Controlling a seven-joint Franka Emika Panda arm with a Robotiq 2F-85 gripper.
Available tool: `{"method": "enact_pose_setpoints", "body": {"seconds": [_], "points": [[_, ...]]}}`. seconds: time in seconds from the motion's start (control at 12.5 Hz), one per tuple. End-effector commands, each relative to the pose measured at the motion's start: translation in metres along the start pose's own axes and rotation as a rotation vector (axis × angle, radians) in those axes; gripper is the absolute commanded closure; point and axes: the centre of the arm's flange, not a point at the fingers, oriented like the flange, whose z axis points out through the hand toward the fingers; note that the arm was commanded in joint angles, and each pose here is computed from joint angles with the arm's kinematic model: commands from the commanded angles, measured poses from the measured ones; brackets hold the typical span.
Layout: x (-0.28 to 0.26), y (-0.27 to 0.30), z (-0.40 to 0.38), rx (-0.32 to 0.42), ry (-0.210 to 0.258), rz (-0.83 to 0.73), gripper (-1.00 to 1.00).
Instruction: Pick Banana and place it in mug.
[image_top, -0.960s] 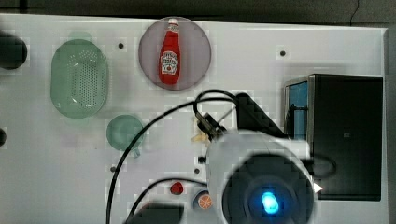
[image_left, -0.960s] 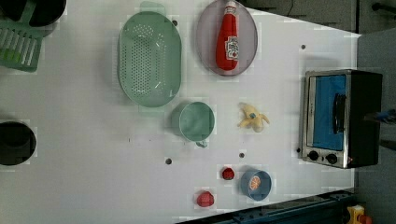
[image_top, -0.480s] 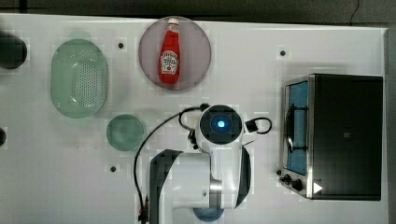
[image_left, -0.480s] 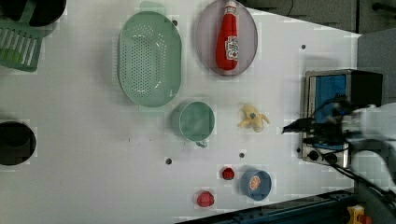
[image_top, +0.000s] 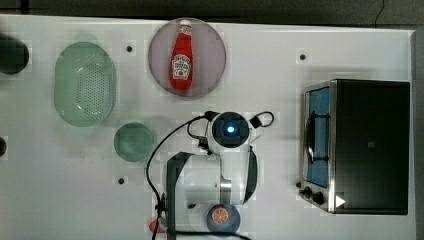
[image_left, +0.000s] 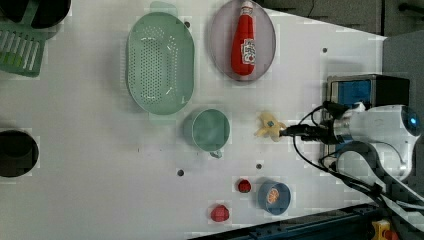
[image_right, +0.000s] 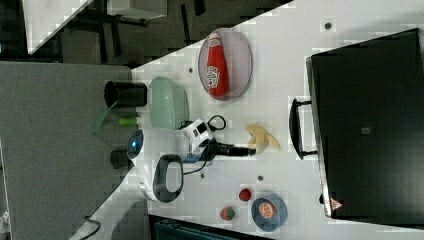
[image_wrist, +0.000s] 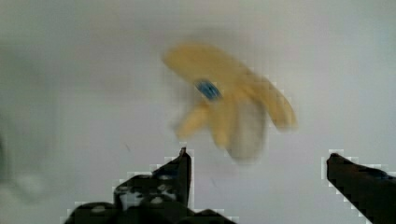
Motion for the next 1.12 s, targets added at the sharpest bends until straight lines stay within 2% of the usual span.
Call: {"method": "enact_pose_setpoints", "body": {"seconds": [0.08,0.32,0.48,0.56,0.72,0.8,0.96,1.04,1.12], "points": [[0.002,0.005,0.026,0.005,0.027,-0.088,-1.0],[0.002,0.003,0.058,0.004,0.014,-0.09,-1.0],[0.005,0.003,0.071,0.008,0.051,-0.087,-1.0],[0.005,0.002,0.074,0.009,0.06,-0.089,-0.93],[0.003,0.003,0.078,0.01,0.061,-0.083,-0.4],[0.005,0.002,0.074,0.012,0.078,-0.084,-0.16],[0.004,0.002,0.071,0.013,0.083,-0.084,0.27],[0.004,0.003,0.068,0.013,0.084,-0.082,0.37],[0.004,0.005,0.063,0.014,0.093,-0.078,0.37]]}}
